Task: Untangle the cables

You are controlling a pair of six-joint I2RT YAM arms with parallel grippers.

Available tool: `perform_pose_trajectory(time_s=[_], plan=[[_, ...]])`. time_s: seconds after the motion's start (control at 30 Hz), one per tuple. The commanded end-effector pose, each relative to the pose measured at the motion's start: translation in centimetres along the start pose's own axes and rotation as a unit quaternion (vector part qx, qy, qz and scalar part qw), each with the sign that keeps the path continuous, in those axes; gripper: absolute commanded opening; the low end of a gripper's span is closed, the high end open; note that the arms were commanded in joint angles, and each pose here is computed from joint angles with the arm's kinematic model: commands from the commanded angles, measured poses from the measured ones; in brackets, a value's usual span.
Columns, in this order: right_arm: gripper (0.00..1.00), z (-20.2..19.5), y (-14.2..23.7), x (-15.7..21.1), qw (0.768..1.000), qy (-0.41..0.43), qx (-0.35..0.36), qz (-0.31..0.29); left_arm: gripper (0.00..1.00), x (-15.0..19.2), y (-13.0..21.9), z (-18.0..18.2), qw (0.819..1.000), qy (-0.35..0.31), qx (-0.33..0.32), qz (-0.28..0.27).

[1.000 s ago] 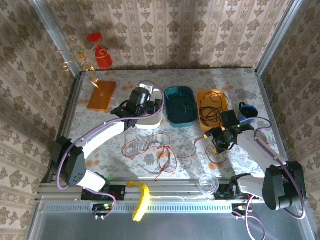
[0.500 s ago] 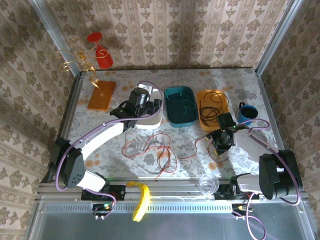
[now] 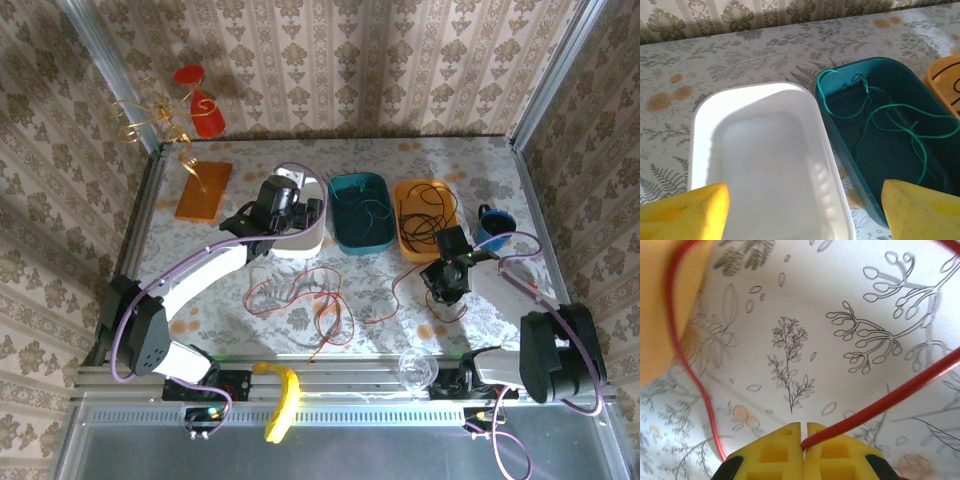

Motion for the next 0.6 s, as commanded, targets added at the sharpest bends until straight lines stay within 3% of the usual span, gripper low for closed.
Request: perform_pose_trajectory(time_s=[0.0,0.1,0.27,0.43,0.57], plan=[[0.0,1.2,4.4,-0.3,0.995,0.077,-0.017,-0.062,0.8,-0.4,0.9,1.7,0.999,0.03,-0.033,-0.01],[0.0,3.9,8.8,0.6,0.974,0.166,-0.101,-0.113,0.8,0.2,0.8,3.0,0.997,0.056,-0.047,-0.006],[0.0,8.6,16.3,3.2,0.909,0.295,-0.232,-0.18,0.8,0.9,1.2,4.5,0.994,0.085,-0.072,-0.011],[0.0,15.4,22.9,7.2,0.803,0.433,-0.353,-0.21,0.8,2.6,1.8,7.6,0.98,0.169,-0.106,-0.005],[0.0,20.9,26.4,9.2,0.738,0.484,-0.426,-0.201,0.8,4.4,2.8,9.9,0.966,0.214,-0.143,0.001]])
Point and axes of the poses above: each hand's point on the last joint's axis, 136 mm out from that joint toward the fingers, its own y axis back along the fingers, its own z axis along the line the jaws close on, x = y × z, the point moved 7 cm from there along y, back along the fingers, and after that the axes turned 3 degrees about y, right-handed, at the moved point
